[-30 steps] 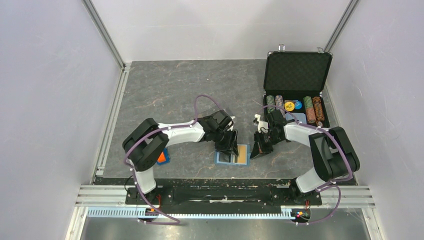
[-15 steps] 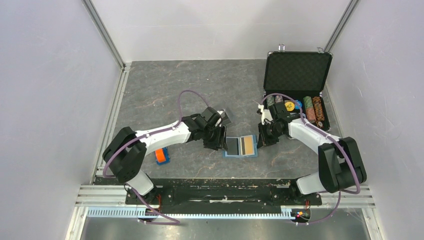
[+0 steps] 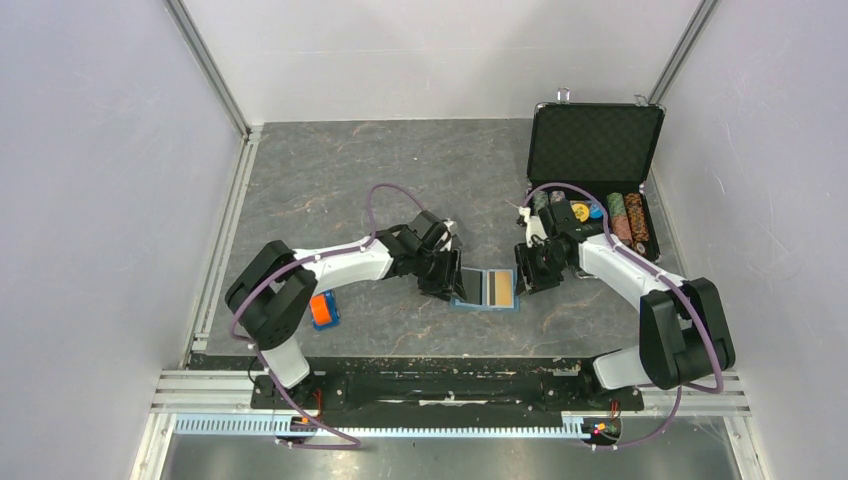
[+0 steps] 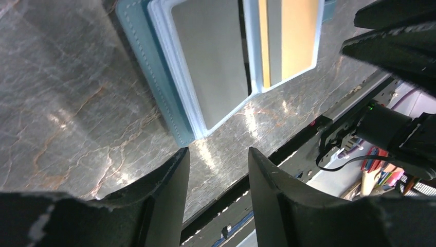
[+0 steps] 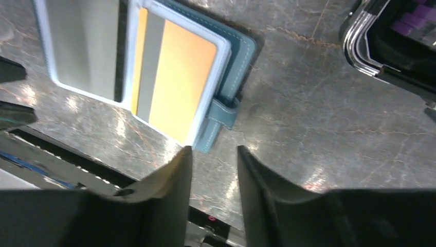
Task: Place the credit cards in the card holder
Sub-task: Turn over the card slot in the card holder.
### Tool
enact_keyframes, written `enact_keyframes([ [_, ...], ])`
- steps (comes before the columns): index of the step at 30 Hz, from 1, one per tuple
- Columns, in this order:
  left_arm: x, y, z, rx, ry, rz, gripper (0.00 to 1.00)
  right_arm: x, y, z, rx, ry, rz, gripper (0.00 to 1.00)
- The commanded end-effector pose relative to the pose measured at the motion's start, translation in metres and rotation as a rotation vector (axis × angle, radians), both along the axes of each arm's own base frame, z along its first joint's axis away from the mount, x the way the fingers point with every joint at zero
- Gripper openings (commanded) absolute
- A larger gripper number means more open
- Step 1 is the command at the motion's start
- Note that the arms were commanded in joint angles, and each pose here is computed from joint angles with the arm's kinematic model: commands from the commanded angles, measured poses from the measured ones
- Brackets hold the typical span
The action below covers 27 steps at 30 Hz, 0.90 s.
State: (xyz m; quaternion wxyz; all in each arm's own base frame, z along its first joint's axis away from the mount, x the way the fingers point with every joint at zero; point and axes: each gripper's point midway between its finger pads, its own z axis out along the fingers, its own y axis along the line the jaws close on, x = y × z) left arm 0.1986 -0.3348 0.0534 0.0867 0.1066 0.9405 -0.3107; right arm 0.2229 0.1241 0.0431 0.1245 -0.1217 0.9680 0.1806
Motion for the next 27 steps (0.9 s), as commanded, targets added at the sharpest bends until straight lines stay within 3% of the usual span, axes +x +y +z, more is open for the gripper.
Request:
enact_keyframes([
  [1, 0.013, -0.025, 0.022, -0.089, -0.01, -0.003, 0.52, -0.006, -0.01, -0.001, -0.058, 0.015, -0.019, 0.48],
  [7, 0.018, -0.03, 0.025, -0.1, -0.009, 0.003, 0.51, -0.001, -0.011, 0.016, -0.051, -0.036, -0.037, 0.67],
  [10, 0.021, -0.033, 0.027, -0.103, -0.015, 0.011, 0.5, 0.007, 0.0, 0.03, 0.002, -0.078, 0.009, 0.65],
  [16, 0.032, -0.031, 0.025, -0.1, -0.017, 0.06, 0.49, 0.023, 0.045, 0.045, 0.159, -0.1, 0.128, 0.41],
  [21, 0.043, -0.021, 0.012, -0.064, 0.007, 0.105, 0.49, 0.019, 0.077, 0.026, 0.197, -0.04, 0.192, 0.19],
  [27, 0.043, -0.023, -0.006, -0.06, 0.041, 0.101, 0.49, 0.016, 0.084, 0.0, 0.179, 0.005, 0.195, 0.06],
])
